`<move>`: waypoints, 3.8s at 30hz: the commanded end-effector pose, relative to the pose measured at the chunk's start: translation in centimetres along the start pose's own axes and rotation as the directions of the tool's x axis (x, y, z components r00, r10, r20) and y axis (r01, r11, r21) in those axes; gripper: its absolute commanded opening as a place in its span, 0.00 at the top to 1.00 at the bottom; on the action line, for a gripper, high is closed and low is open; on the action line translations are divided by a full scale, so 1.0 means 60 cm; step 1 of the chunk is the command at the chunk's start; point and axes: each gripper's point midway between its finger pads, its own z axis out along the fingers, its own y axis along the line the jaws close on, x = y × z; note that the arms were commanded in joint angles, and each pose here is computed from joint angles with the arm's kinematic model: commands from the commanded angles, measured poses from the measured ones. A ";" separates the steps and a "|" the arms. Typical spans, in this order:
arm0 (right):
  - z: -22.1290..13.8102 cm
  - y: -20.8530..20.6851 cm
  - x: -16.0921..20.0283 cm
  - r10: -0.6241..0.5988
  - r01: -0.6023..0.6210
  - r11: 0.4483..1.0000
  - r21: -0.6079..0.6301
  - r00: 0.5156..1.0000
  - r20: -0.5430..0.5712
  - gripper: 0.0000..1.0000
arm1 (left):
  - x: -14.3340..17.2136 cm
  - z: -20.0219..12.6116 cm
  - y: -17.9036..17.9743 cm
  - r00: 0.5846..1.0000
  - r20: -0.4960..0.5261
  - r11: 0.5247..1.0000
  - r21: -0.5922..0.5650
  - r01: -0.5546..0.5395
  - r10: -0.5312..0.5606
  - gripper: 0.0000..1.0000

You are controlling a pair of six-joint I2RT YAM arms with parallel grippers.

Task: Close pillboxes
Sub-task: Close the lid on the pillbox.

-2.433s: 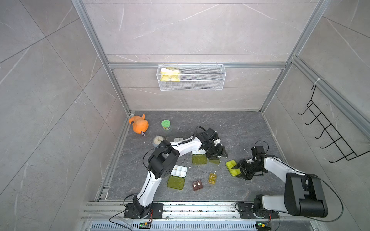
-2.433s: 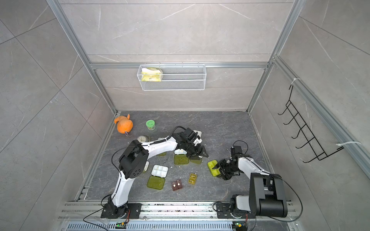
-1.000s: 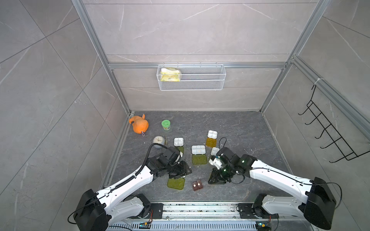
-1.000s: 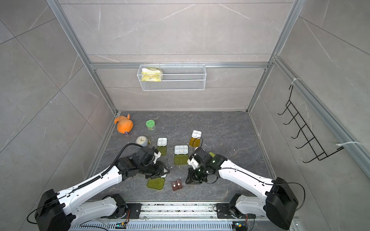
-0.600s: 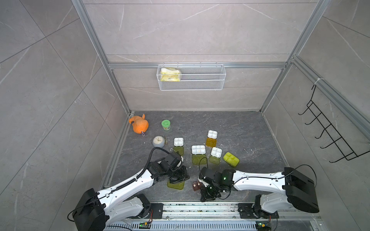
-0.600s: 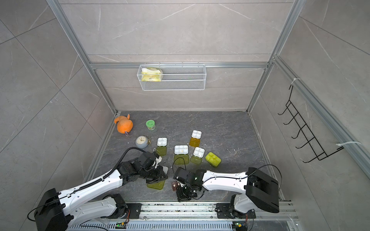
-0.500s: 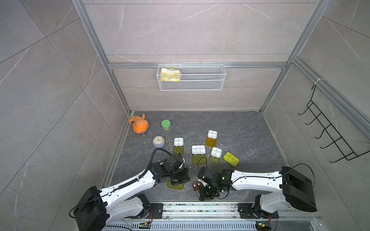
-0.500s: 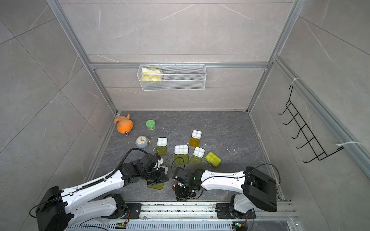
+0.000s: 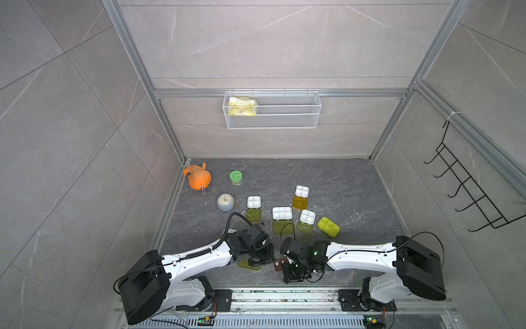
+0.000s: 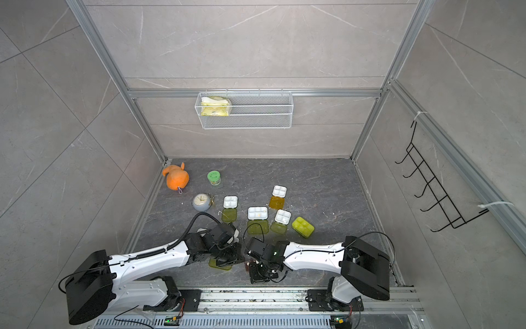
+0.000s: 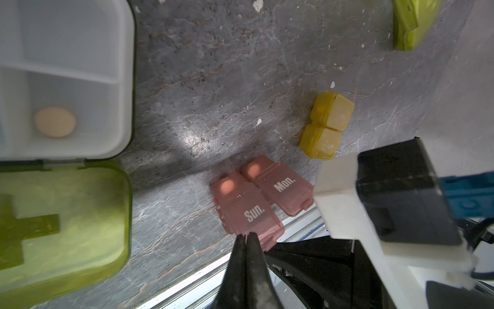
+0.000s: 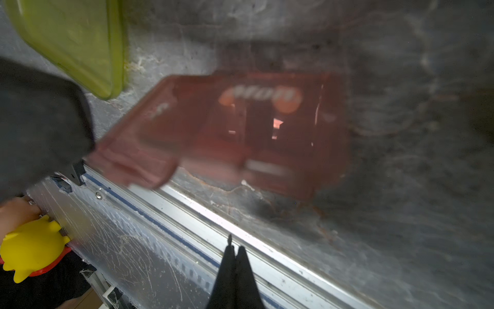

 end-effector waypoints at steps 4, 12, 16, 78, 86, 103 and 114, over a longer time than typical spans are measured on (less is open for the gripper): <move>0.011 -0.011 -0.009 0.059 -0.059 0.998 -0.006 0.997 0.039 1.00 | -0.010 -0.011 -0.031 0.999 0.023 0.998 0.048 -0.037 0.035 1.00; 0.021 -0.013 -0.018 0.087 -0.086 0.996 -0.016 0.994 0.064 1.00 | -0.007 -0.003 -0.031 0.999 0.009 0.998 0.052 -0.048 0.047 1.00; 0.025 -0.013 -0.020 0.089 -0.088 0.996 -0.016 0.994 0.065 1.00 | -0.006 0.005 -0.034 0.998 -0.003 0.997 0.049 -0.058 0.058 1.00; 0.032 -0.045 -0.038 0.117 -0.118 0.993 0.002 0.989 0.085 1.00 | 0.016 0.062 -0.034 0.995 -0.070 0.997 0.001 -0.075 0.075 1.00; 0.030 -0.046 -0.038 0.122 -0.122 0.993 -0.002 0.989 0.089 1.00 | 0.021 0.062 -0.032 0.993 -0.088 0.997 -0.007 -0.081 0.080 1.00; -0.016 -0.048 -0.031 0.094 -0.096 0.995 0.008 0.988 0.123 1.00 | 0.003 0.024 -0.055 0.991 -0.040 0.992 -0.020 -0.126 0.125 1.00; -0.006 -0.062 -0.032 0.112 -0.115 0.993 0.017 0.985 0.131 1.00 | -0.005 0.035 -0.071 0.989 -0.056 0.990 -0.007 -0.140 0.139 1.00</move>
